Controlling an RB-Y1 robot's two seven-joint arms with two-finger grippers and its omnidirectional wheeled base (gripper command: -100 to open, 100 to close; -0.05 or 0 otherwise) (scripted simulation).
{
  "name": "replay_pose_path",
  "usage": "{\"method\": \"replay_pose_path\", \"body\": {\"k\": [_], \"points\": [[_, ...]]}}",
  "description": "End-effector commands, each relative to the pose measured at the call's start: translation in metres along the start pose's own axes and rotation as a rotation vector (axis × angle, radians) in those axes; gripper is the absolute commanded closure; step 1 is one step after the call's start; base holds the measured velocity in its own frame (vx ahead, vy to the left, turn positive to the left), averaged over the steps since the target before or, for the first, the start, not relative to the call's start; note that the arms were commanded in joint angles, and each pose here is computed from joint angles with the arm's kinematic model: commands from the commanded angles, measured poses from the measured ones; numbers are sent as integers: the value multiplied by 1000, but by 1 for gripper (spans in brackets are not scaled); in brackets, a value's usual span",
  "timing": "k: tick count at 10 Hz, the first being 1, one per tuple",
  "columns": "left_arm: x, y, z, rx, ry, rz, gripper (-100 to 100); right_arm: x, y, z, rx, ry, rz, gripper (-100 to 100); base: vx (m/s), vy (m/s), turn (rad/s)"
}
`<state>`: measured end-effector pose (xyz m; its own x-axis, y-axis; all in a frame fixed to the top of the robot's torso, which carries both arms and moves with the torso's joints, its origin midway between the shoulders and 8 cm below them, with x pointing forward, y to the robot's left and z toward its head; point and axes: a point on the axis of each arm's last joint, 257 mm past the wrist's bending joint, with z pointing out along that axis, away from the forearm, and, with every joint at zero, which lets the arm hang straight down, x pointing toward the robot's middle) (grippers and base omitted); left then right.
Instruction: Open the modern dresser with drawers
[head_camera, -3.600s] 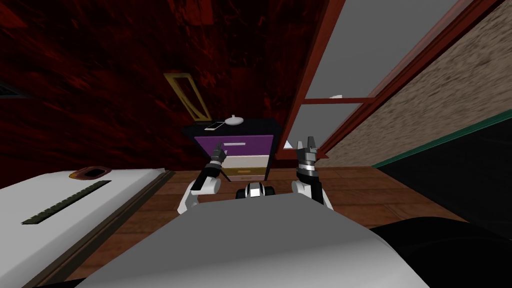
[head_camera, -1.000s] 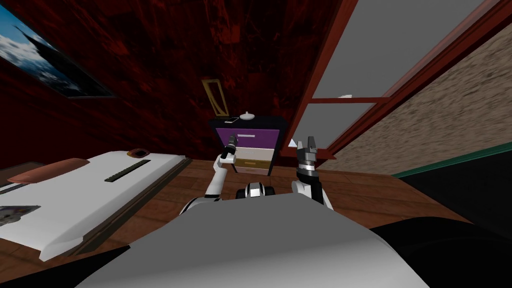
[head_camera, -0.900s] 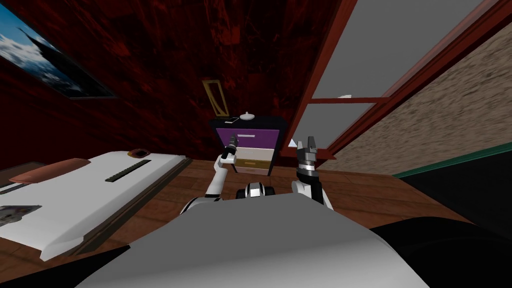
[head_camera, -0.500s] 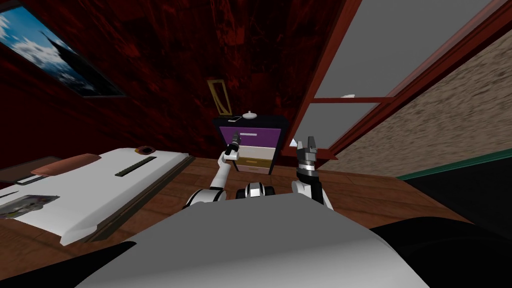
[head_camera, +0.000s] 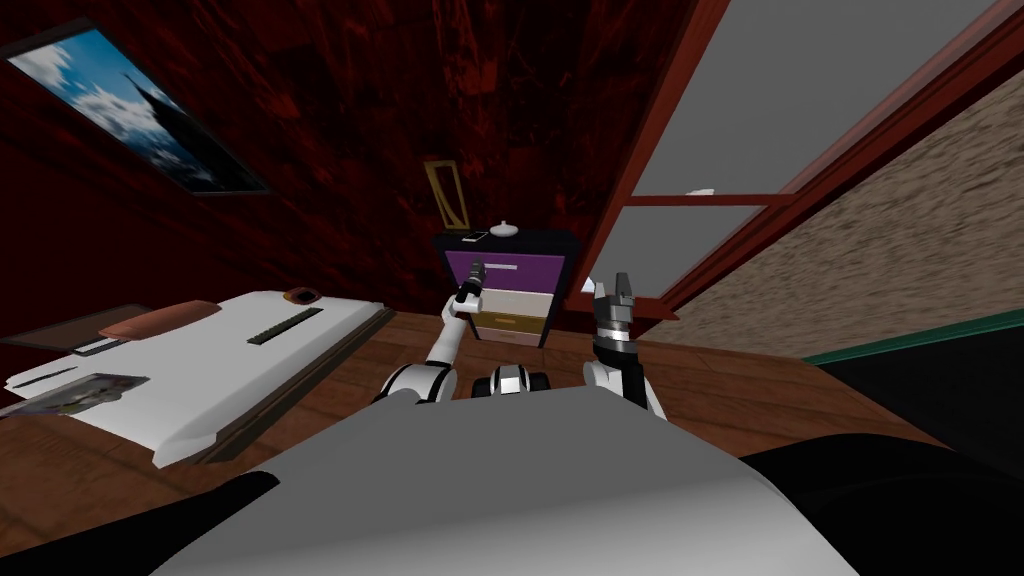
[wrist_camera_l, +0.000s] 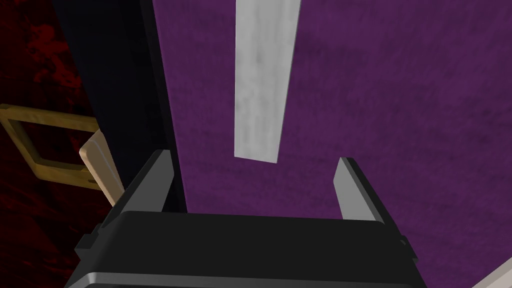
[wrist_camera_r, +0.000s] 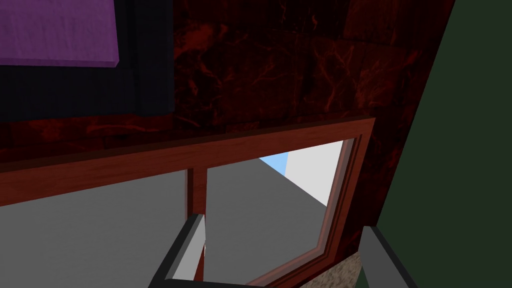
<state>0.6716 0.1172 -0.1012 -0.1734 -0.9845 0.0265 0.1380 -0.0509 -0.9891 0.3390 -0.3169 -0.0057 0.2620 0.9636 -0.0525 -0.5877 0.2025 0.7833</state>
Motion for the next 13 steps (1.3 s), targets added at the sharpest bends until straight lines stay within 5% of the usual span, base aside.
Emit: {"method": "replay_pose_path", "body": {"k": [1, 2, 5, 7, 8, 9, 13], "points": [[5, 17, 6, -40, 7, 4, -100, 0, 0, 0, 0, 0, 0, 0, 2, -1, 12], [21, -3, 18, 3, 25, -5, -100, 0, 0, 0, 0, 0, 0, 0, -78, 29, 148], [37, -15, 34, 4, 51, 6, -100, 0, 0, 0, 0, 0, 0, 0, -51, 19, 16], [35, 13, 31, -51, 48, 8, -100, 0, 0, 0, 0, 0, 0, 0, 4, 1, 6], [35, 15, 31, -55, 48, 8, -100, 0, 0, 0, 0, 0, 0, 0, 0, 0, 0], [54, -3, 40, -20, 69, 0, -100, 0, 0, 0, 0, 0, 0, 0, -70, 26, 149], [67, 2, 51, -52, 92, 15, -100, 0, 0, 0, 0, 0, 0, 0, -40, 16, 18]]}}
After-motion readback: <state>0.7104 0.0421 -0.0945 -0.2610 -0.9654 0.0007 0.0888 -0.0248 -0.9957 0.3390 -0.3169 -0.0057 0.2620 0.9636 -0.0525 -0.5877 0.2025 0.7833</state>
